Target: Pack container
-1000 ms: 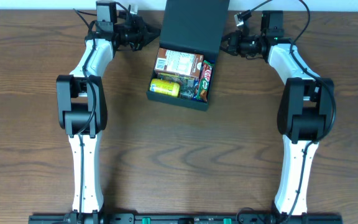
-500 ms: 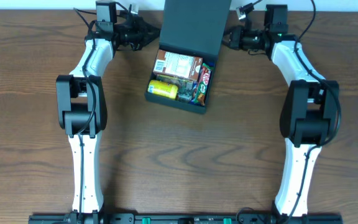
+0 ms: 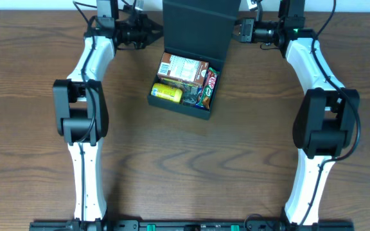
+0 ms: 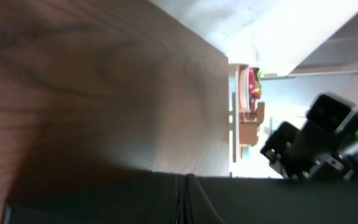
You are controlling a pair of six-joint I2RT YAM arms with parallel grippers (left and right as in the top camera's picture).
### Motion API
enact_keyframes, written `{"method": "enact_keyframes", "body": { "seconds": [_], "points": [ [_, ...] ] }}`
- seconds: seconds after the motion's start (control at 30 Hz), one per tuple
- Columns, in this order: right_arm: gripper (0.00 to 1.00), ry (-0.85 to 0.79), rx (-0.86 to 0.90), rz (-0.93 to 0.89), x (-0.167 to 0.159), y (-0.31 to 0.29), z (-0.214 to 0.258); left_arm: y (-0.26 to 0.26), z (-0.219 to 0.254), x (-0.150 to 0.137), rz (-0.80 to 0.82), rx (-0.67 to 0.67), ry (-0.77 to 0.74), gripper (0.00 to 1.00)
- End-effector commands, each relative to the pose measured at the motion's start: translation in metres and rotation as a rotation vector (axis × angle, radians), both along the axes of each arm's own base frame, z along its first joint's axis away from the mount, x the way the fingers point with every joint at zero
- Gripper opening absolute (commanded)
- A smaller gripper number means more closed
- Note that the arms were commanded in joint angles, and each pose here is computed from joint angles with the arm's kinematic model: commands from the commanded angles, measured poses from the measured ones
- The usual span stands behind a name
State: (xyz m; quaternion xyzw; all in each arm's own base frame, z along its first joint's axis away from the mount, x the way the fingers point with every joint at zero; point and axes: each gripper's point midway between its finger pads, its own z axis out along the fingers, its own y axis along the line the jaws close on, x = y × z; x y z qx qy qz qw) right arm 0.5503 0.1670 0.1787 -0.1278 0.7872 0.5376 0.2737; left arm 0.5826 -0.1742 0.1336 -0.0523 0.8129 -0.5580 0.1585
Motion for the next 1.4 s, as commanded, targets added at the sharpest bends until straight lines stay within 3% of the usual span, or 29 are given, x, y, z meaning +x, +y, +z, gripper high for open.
{"method": "enact_keyframes", "body": {
  "seconds": [0.0,0.37,0.73,0.93,1.1,1.37],
  "points": [
    [0.02,-0.091,0.008,0.055,-0.013,0.006,0.034,0.014,0.061,-0.003,-0.016,0.066,-0.204,0.06],
    [0.02,-0.026,-0.089,0.101,-0.042,0.011,0.015,0.045,0.082,-0.022,0.045,0.317,-0.259,0.05],
    [0.02,0.035,-0.199,0.102,-0.058,0.007,-0.004,0.069,0.103,-0.03,0.088,0.38,-0.287,0.06],
    [0.02,0.038,-0.421,-0.031,-0.053,-0.021,-0.005,0.075,0.077,-0.049,0.049,0.47,-0.192,0.06],
    [0.01,0.182,-0.584,-0.159,-0.061,-0.049,-0.024,0.093,0.044,-0.072,0.019,0.614,-0.066,0.06],
    [0.01,0.473,-0.589,-0.163,-0.099,-0.048,-0.092,0.085,-0.018,-0.11,-0.063,0.571,0.109,0.06]
  ]
}}
